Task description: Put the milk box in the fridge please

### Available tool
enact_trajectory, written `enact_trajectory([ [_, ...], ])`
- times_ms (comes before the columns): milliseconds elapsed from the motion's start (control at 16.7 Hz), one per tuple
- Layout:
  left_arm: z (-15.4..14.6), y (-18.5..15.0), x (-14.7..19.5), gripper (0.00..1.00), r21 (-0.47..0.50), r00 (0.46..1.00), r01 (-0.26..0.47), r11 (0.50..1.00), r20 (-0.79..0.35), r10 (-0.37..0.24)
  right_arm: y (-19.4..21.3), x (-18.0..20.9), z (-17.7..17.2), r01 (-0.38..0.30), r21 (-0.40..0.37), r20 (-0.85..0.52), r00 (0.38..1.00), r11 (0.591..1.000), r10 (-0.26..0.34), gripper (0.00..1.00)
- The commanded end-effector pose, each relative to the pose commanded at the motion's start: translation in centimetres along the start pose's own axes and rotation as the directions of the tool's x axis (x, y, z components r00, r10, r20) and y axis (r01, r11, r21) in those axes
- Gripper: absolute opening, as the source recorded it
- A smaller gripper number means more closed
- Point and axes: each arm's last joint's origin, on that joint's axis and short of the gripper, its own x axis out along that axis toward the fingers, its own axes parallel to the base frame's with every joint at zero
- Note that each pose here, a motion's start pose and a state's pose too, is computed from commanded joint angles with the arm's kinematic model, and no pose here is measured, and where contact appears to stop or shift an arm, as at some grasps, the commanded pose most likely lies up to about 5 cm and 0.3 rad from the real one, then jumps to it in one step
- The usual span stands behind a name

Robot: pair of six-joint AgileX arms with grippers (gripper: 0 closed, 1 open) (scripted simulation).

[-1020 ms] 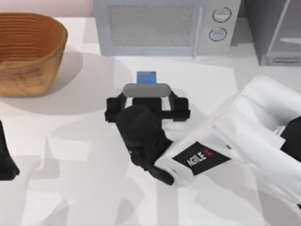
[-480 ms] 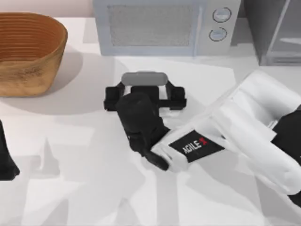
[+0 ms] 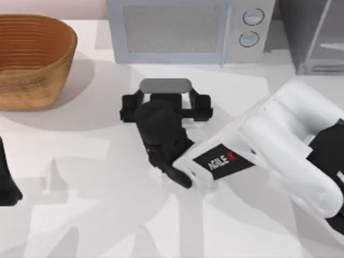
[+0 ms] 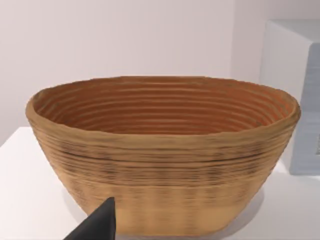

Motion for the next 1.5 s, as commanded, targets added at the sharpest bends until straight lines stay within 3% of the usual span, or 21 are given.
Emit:
enact_trajectory([
  [720,0.0,0.0,0.0,1.00,0.000,1.000,0.000,1.000,0.000,0.000,0.0,0.0,0.0,0.000,0.000,0.000,1.000,1.000,0.000,0.02],
  [1320,0.0,0.0,0.0,1.00,0.000,1.000,0.000,1.000,0.000,0.000,0.1,-0.1,0.2,-0.004,0.002,0.001,1.000,1.000,0.004,0.00],
  [1500,0.0,0.0,0.0,1.00,0.000,1.000,0.000,1.000,0.000,0.000,0.6,-0.4,3.1,-0.011,0.015,0.012,1.000,1.000,0.011,0.00],
])
